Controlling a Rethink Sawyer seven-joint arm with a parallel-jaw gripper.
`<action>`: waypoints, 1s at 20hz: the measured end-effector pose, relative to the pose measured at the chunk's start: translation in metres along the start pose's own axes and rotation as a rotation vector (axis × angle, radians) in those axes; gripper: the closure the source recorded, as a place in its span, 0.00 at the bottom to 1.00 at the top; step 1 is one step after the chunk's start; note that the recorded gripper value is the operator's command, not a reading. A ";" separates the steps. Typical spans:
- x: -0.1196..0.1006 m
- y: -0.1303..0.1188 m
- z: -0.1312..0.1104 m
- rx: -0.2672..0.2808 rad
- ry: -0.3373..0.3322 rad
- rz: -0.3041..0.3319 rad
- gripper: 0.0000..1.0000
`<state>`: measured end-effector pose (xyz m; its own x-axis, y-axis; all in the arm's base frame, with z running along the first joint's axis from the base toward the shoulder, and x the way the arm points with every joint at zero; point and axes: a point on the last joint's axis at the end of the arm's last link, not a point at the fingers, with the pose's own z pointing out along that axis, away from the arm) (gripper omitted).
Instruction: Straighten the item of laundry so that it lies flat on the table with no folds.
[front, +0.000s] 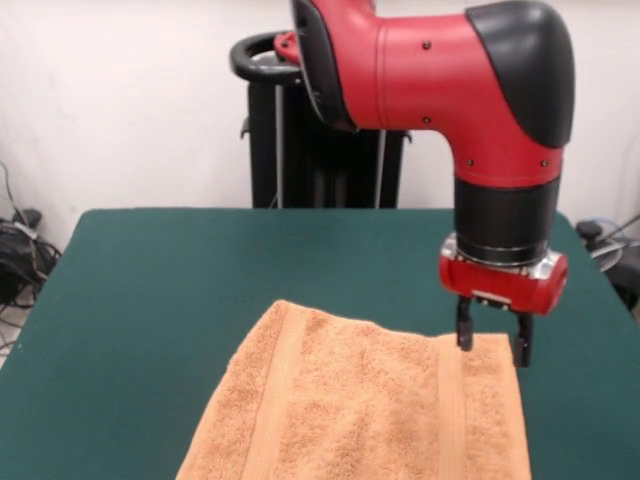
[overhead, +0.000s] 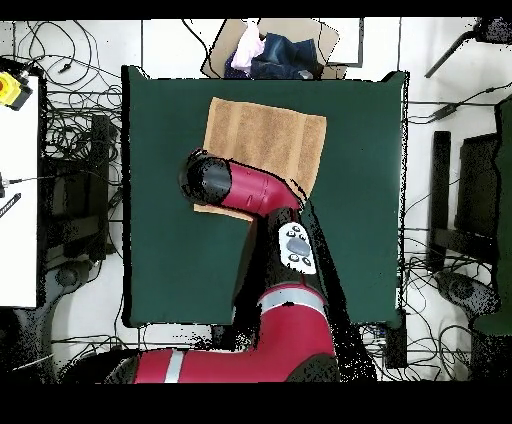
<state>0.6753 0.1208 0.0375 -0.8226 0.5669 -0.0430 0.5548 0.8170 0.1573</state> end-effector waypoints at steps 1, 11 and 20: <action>0.008 0.002 0.002 -0.010 0.002 0.008 0.00; 0.046 -0.007 0.020 -0.030 0.053 0.040 0.00; 0.063 -0.031 0.032 -0.036 0.076 0.082 0.00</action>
<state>0.6102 0.1345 -0.0022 -0.7824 0.6210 0.0466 0.6171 0.7629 0.1928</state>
